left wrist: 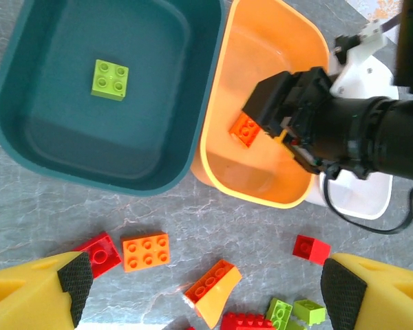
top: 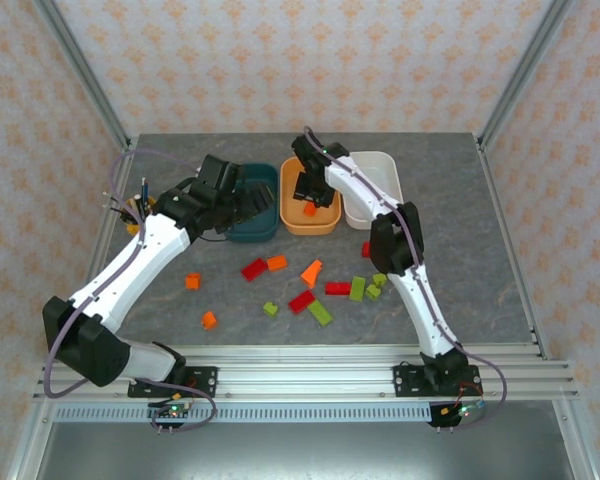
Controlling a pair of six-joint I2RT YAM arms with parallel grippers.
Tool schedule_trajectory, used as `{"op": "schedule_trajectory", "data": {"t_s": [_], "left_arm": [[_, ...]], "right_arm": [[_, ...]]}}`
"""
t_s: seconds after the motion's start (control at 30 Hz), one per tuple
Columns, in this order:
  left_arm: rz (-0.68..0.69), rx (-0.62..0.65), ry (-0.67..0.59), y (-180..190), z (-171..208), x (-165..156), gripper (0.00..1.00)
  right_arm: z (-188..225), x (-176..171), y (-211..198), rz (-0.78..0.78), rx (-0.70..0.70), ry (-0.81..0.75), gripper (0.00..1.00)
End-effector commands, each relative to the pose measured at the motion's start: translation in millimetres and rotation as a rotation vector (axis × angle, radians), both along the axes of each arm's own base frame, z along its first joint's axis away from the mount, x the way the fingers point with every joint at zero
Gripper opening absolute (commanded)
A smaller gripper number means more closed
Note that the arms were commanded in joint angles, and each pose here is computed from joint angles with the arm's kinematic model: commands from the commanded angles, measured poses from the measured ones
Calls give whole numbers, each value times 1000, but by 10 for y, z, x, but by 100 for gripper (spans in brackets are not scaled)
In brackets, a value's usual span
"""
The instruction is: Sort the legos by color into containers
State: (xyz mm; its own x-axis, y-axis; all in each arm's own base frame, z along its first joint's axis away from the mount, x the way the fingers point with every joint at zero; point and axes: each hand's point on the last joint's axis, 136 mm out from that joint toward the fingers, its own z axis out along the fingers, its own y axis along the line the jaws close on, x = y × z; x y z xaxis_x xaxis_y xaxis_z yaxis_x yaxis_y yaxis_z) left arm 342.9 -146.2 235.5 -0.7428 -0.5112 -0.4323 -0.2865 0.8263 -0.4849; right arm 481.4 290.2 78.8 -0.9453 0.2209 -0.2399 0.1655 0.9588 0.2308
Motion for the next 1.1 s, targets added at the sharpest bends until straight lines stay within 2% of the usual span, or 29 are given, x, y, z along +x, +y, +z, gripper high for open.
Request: {"op": "schedule_trajectory", "data": {"t_s": [0.0, 0.13, 0.23, 0.33, 0.47, 0.57, 0.67, 0.83, 1.07], "left_arm": [[23, 82, 25, 234, 2, -197, 89], [34, 163, 69, 418, -42, -396, 89], [49, 264, 150, 648, -225, -599, 89], [66, 302, 276, 850, -559, -781, 89], [69, 316, 375, 1033, -933, -923, 89], [45, 343, 443, 1145, -1169, -1002, 90], [23, 363, 523, 1250, -1377, -1085, 90], [-15, 391, 574, 1385, -1567, -1097, 90], [-72, 445, 633, 1542, -1846, -1010, 83]], "right_arm": [[1012, -23, -65, 22, 50, -176, 53], [1512, -205, -79, 78, 67, -297, 52], [1850, -535, 32, 164, 159, -415, 52], [1958, -1015, 190, 289, 268, -520, 53], [1762, -1609, 258, 350, 438, -544, 58], [1550, -2058, 326, 441, 445, -566, 60], [1338, -2373, 423, 514, 456, -526, 61], [1100, -2565, 578, 569, 472, -491, 62], [1091, -2503, 686, 565, 456, -461, 62]]}}
